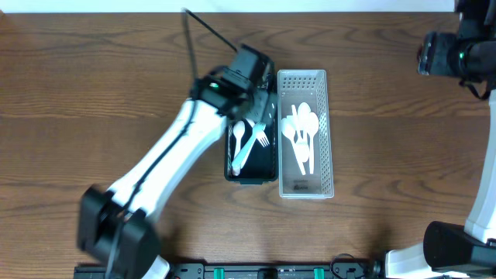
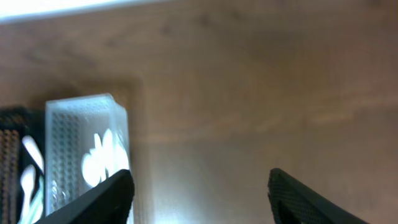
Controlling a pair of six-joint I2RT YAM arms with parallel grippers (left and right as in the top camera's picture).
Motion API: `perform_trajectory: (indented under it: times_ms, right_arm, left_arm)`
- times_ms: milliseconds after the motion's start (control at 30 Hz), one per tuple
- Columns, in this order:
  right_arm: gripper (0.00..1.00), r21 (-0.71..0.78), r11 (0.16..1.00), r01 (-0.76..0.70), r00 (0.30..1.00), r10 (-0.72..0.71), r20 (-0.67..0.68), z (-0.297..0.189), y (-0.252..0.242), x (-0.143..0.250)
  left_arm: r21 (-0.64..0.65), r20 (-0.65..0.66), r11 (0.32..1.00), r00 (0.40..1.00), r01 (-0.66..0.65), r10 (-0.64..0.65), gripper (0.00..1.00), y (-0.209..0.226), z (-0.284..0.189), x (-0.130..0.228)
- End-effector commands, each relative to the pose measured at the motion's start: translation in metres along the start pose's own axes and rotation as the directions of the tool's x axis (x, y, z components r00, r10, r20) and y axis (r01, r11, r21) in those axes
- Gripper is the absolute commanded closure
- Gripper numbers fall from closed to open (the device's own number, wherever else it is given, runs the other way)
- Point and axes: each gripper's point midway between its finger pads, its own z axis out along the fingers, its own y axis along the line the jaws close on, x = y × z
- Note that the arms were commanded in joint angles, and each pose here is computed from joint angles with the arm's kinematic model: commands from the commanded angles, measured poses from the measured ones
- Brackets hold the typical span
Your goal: Pack container
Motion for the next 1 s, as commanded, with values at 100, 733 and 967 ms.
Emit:
perform_trajectory:
  times_ms: [100, 733, 967]
  right_arm:
    - [0.01, -0.116, 0.977, 0.179, 0.956, -0.145, 0.254, -0.006, 0.066, -0.056]
    - [0.01, -0.076, 0.967, 0.244, 0.899, -0.196, 0.392, 0.01, 0.071, -0.096]
    - [0.01, -0.015, 0.981, 0.192, 0.904, -0.171, 0.392, 0.009, 0.026, -0.049]
  left_arm:
    - [-0.177, 0.288, 0.969, 0.95, 0.175, -0.119, 0.02, 0.101, -0.073, -0.06]
    - [-0.37, 0.432, 0.858, 0.884, 0.357, -0.182, 0.02, 0.259, -0.133, -0.051]
    - [-0.35, 0.475, 0.865, 0.864, 0.36, -0.167, 0.02, 0.243, -0.148, -0.019]
